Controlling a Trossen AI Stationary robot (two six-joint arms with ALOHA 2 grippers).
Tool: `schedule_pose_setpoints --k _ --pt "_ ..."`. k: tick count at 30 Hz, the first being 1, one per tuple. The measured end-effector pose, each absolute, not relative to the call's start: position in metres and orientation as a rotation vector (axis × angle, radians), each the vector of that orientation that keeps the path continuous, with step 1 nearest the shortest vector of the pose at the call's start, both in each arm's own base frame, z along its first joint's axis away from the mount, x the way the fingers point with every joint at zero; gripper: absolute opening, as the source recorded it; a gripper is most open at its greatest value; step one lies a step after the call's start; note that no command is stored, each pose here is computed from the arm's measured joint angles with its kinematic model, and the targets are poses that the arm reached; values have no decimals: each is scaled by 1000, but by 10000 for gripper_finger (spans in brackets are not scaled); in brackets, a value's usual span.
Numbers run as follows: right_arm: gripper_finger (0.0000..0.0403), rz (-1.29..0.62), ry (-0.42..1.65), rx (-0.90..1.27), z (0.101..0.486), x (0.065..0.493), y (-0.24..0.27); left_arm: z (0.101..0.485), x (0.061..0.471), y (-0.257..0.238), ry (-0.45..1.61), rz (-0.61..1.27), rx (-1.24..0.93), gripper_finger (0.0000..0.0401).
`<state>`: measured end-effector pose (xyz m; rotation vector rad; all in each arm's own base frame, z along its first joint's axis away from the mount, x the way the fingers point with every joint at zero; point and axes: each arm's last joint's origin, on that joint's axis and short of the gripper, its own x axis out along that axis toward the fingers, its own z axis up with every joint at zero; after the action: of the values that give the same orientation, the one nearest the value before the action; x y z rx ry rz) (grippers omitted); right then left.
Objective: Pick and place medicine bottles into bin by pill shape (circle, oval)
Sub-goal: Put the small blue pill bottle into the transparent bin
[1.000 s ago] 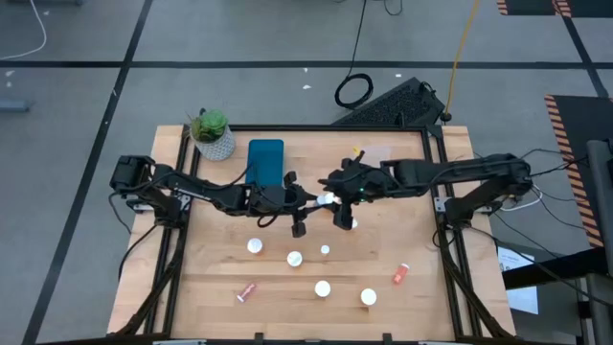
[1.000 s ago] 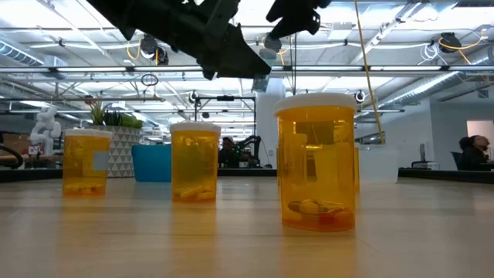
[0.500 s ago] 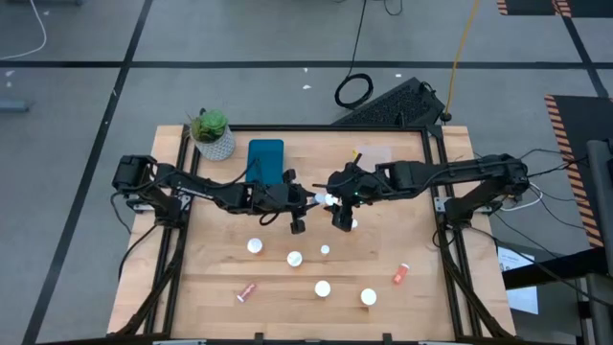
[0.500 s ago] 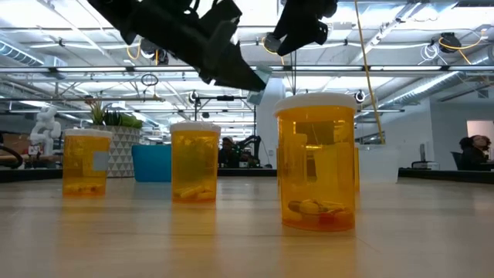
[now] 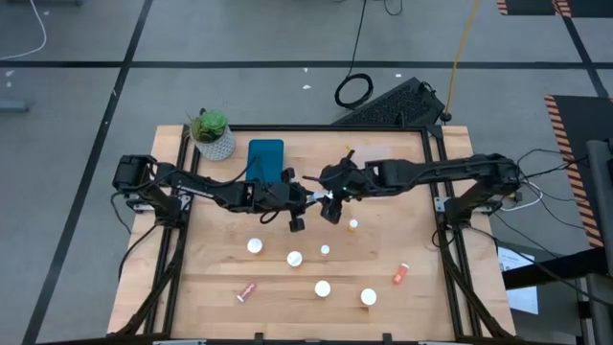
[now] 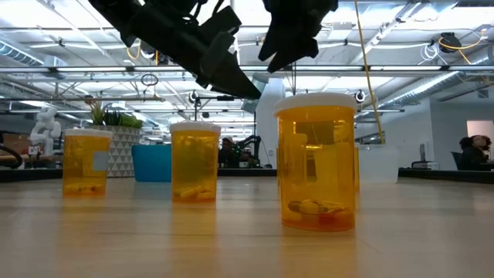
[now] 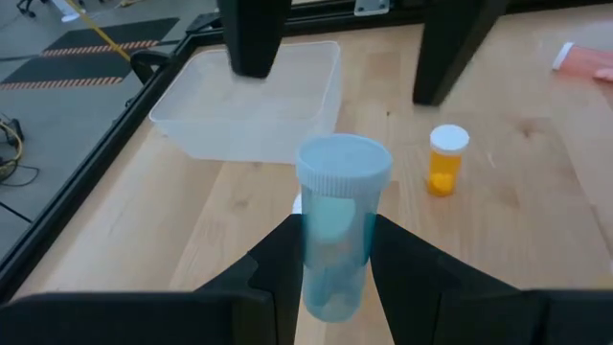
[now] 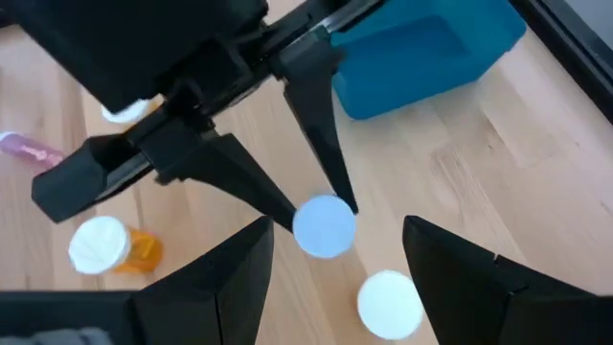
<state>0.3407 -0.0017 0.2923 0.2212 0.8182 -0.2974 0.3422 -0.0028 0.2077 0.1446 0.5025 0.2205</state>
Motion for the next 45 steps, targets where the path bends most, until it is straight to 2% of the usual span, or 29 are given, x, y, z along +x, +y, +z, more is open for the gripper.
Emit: schedule_pose_setpoints --k 8,15,25,28,38,45 --pt "226 -278 875 211 269 355 -4 207 342 -3 508 220 145 117" --pt "221 -275 874 204 270 355 -4 206 341 -3 526 219 148 117" --pt "142 -268 877 195 271 354 -4 206 341 -3 528 218 148 117" --pt "130 -266 877 189 271 354 -4 206 341 -3 528 218 148 117" --pt "167 -250 880 151 271 354 -4 206 341 -3 527 208 145 117" --pt "151 -243 893 138 268 356 -4 206 341 -3 522 207 143 117"
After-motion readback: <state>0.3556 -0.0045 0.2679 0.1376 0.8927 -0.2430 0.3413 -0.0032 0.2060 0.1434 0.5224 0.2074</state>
